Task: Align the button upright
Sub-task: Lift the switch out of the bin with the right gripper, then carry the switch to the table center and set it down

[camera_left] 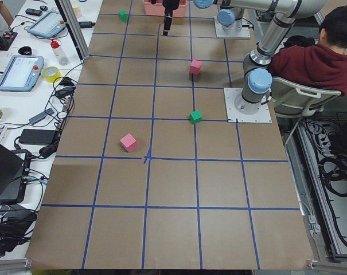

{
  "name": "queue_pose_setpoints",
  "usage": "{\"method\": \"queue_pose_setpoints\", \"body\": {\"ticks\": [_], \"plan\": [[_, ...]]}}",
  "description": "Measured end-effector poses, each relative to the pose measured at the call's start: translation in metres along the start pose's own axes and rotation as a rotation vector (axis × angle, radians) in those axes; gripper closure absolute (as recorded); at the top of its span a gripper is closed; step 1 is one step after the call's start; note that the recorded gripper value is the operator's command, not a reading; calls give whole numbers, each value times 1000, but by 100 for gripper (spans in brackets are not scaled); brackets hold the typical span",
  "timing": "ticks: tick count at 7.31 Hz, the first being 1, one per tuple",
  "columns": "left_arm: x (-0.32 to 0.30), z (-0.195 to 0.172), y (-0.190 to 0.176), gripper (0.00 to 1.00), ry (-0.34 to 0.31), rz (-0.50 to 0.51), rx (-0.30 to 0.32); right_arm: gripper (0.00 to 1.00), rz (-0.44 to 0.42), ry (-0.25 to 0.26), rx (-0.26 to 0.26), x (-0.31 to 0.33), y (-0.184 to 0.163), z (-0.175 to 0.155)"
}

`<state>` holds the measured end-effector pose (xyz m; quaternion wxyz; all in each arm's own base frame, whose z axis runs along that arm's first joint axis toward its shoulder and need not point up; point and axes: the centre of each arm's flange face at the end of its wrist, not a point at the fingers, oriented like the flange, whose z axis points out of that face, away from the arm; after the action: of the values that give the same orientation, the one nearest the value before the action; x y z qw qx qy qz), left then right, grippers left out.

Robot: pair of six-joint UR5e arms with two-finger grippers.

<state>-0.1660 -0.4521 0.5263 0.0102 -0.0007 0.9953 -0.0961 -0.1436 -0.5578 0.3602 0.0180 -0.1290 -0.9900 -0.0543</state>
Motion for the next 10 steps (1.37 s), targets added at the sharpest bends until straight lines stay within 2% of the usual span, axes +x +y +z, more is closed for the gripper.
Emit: {"method": "queue_pose_setpoints", "body": {"ticks": [2,4,7,10], "plan": [[0,1,0,0,0,2,-1,100,-30,14,58,-96,-2,-12],[0,0,0,0,0,6,6,100,-67,-13,120,-191,-15,-2],[0,1,0,0,1,7,10,100,-68,-41,145,-301,-23,35],[0,1,-1,0,1,7,19,100,-113,-114,160,-403,-9,76]]}}
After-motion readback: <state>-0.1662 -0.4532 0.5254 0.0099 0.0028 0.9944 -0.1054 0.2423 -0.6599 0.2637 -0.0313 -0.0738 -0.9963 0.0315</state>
